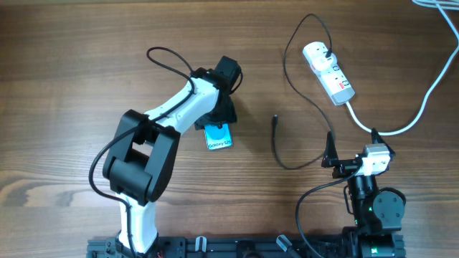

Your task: Plug charger to phone and switch on socket

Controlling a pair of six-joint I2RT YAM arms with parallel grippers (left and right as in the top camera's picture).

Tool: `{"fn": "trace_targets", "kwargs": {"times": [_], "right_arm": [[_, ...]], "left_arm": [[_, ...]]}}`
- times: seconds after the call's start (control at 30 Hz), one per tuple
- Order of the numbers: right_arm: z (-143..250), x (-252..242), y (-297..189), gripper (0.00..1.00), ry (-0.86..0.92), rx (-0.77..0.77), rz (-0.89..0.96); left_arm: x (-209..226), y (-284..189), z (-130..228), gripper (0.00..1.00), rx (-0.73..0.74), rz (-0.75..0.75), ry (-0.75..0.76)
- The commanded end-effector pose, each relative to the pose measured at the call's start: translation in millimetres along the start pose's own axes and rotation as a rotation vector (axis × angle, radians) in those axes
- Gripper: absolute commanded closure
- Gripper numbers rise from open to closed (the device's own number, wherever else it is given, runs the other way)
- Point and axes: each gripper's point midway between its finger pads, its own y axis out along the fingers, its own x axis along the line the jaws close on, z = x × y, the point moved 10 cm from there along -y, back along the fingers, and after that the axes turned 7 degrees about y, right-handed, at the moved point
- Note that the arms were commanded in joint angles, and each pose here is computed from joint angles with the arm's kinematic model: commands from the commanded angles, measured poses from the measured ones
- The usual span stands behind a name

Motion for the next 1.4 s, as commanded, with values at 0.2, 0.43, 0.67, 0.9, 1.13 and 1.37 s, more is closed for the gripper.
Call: {"fn": "trace_targets", "kwargs": {"times": [0.2, 0.43, 0.67, 0.9, 1.13, 1.37], "right_arm": [[0.1, 0.3, 0.0, 0.00, -0.005, -0.001, -0.004], [0.1, 0.3, 0.0, 0.00, -0.005, -0.001, -0.004], [0.1, 0.3, 0.0, 0.00, -0.005, -0.001, -0.004], [0.1, 0.3, 0.0, 0.00, -0.005, -0.001, -0.004], [0.1, 0.3, 0.0, 0.00, -0.005, -0.001, -0.004], [0.1, 0.3, 0.0, 0.00, -0.005, -0.001, -0.004]], "left_arm": [[-7.6, 9.0, 12.2, 0.12, 0.009, 0.000, 0.031], [-3.3, 14.6, 17.5, 0.00, 0.023, -0.023, 0.032], [-3.5, 14.7, 17.3, 0.38, 0.021, -0.022, 0.031], [-3.7, 14.4, 17.1, 0.36, 0.020, -0.020, 0.031], [-7.8, -1.9, 10.7, 0.36, 0.024, 0.046, 0.020], [2.9, -21.6, 2.0, 0.38, 0.074, 0.223, -0.043]]}}
